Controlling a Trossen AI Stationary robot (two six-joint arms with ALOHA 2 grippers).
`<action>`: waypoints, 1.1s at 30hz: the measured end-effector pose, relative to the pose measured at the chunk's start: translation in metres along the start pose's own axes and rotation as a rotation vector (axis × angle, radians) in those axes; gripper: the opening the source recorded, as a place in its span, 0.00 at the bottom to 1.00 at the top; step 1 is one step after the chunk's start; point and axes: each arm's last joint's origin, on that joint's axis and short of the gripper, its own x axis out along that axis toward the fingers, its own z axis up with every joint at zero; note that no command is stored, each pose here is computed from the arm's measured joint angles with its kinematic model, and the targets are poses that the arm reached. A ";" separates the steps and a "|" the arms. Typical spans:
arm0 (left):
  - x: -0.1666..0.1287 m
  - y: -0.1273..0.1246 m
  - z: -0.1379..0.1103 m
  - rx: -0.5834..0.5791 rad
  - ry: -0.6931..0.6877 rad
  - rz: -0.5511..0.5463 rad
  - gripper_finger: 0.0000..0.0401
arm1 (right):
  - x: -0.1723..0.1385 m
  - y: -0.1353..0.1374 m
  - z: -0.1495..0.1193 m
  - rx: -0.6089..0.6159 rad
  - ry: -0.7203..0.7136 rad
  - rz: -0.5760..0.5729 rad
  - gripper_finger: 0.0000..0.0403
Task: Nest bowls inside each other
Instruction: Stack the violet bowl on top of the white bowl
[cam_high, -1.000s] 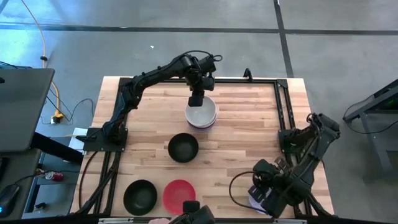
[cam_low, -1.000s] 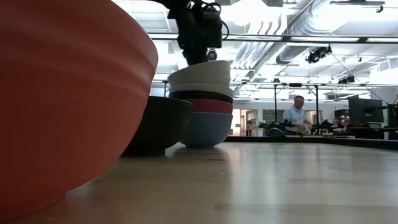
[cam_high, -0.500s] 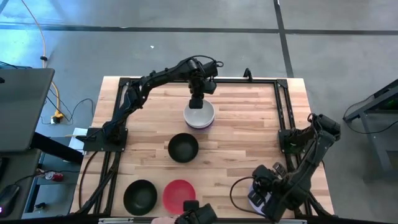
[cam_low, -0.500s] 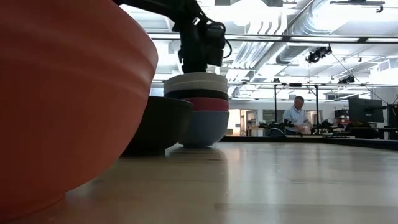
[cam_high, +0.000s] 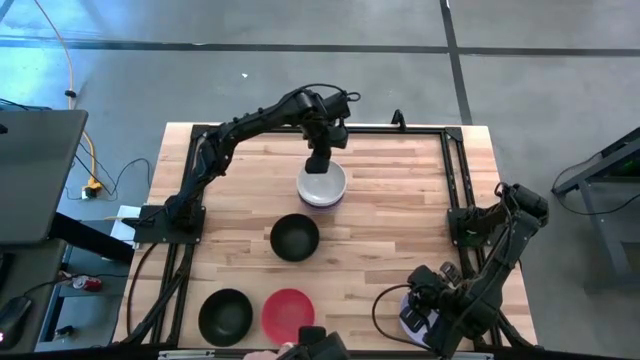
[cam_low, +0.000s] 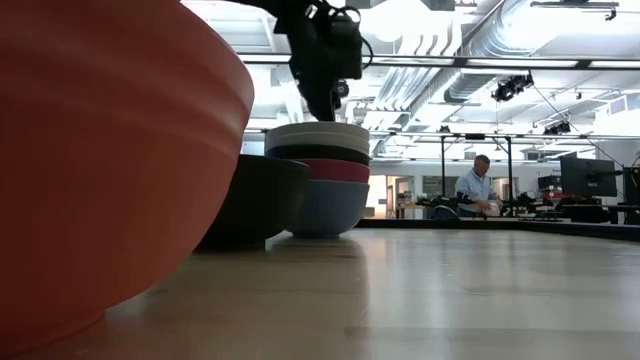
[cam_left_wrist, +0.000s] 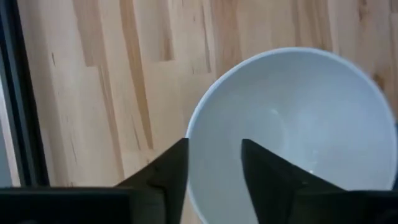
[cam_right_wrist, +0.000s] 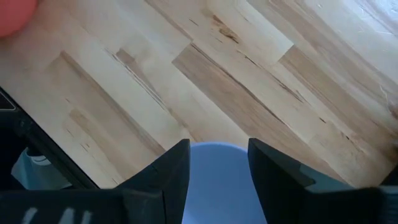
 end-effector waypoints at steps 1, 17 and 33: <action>-0.002 -0.001 0.000 0.002 -0.006 0.003 0.37 | 0.000 0.000 0.000 0.000 -0.001 0.000 0.38; -0.073 -0.018 -0.015 0.027 -0.157 -0.006 0.50 | -0.007 -0.013 -0.021 0.148 0.186 -0.148 0.38; -0.142 -0.048 -0.035 0.042 -0.320 0.010 0.50 | 0.045 -0.024 -0.047 0.107 0.394 -0.251 0.38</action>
